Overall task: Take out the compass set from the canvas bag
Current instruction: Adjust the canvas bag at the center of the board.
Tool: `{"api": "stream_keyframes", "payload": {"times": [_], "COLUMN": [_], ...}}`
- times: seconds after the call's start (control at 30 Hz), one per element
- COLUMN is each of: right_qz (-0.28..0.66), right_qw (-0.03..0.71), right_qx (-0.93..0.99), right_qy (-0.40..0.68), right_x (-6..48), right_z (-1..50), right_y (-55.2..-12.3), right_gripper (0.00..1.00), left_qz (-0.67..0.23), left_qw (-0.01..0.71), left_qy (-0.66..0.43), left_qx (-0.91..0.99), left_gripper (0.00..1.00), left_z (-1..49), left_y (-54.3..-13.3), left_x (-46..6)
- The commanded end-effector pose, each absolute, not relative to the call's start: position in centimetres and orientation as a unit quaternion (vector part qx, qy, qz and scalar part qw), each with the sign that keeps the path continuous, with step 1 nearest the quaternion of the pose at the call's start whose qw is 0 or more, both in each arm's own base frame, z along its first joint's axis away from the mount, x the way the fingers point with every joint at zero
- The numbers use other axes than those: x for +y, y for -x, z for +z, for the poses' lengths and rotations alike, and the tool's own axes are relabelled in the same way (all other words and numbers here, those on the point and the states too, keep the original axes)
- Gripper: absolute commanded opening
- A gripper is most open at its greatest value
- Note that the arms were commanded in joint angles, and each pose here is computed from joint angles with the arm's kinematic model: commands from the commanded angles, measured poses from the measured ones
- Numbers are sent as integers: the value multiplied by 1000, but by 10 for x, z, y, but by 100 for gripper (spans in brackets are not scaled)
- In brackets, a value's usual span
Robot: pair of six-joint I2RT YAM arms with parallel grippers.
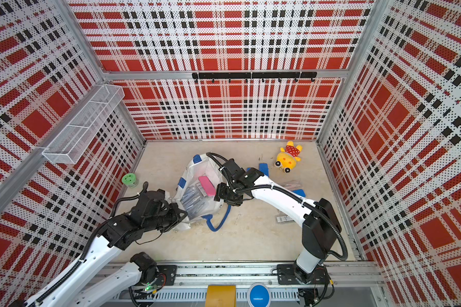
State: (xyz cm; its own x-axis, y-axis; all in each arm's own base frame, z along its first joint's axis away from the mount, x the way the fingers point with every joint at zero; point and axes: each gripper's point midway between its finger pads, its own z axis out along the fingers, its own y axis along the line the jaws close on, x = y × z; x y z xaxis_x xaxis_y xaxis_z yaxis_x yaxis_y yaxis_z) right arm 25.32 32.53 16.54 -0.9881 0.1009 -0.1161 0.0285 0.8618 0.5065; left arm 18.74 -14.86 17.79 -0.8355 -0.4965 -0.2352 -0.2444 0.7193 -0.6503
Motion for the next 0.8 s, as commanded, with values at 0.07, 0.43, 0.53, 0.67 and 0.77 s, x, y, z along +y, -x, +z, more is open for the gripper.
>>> {"api": "stream_keyframes", "payload": {"times": [0.07, 0.43, 0.53, 0.67, 0.77], "right_qz": [282, 338, 336, 343, 342], "right_qw": [99, 76, 75, 73, 62], "right_qx": [952, 938, 939, 937, 937], "right_qy": [-64, -29, -11, 11, 17], "right_x": [336, 374, 374, 377, 375], "right_z": [166, 174, 182, 190, 189], "right_y": [-270, -279, -279, -279, -278], "right_gripper": [53, 0, 0, 0, 0], "left_qz": [-339, -230, -149, -98, -99], "left_qw": [214, 254, 277, 288, 271], "left_qy": [177, 181, 160, 131, 113], "left_qx": [899, 922, 936, 943, 951], "left_gripper": [6, 56, 64, 73, 74], "left_z": [193, 220, 240, 265, 267], "left_y": [-198, -183, -184, -211, -242], "left_x": [-161, -111, -81, -65, -65]}}
